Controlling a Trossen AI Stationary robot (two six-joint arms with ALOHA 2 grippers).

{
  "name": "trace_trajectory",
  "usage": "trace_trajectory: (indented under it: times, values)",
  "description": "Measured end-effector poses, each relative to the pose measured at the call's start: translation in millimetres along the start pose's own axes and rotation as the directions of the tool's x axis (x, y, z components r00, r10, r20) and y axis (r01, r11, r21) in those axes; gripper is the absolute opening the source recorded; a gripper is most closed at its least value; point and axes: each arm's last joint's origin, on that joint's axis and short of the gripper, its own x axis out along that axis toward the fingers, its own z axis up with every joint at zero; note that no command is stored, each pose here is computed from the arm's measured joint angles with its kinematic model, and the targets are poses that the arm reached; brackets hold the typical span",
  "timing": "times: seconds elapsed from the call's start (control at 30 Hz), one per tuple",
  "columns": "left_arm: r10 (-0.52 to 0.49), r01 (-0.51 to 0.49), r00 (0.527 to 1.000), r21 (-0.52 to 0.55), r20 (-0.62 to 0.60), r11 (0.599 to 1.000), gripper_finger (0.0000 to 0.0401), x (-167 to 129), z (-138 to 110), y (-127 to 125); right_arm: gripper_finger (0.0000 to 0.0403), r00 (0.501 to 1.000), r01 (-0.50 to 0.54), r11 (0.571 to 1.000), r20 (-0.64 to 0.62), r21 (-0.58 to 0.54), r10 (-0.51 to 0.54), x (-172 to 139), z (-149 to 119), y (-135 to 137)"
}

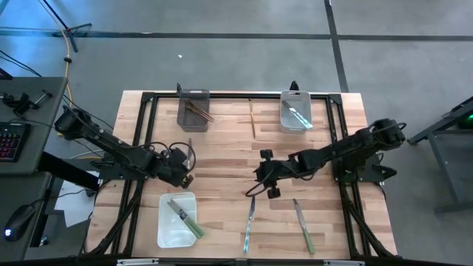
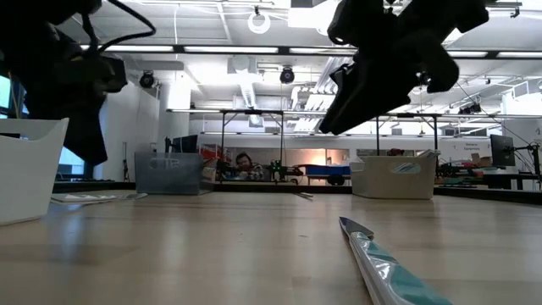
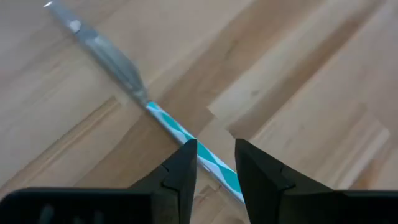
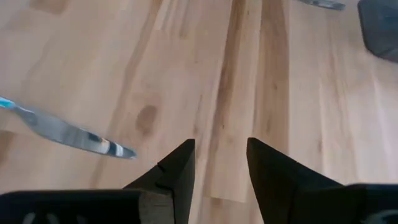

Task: Sort silverware by color (type)
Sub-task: Put the blue table knife into the gray bin

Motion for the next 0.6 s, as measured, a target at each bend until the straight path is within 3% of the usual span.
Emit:
trace_trajectory:
  times: [0.3, 0.6]
  values:
    - [0.109, -0.114, 0.992, -0.085, -0.064, 0.99, 0.0104, 22.6, 6.0, 4.0, 0.0131, 1.0, 0.017, 0.998, -0.007, -0.064, -0.018, 1.4, -1.1, -8.0]
    - [0.218, -0.225, 0.968, -0.05, -0.124, 0.973, 0.0104, 53.3, 15.9, 11.9, 0.013, 1.0, 0.016, 0.999, -0.011, -0.038, -0.017, 1.4, -1.5, -7.9]
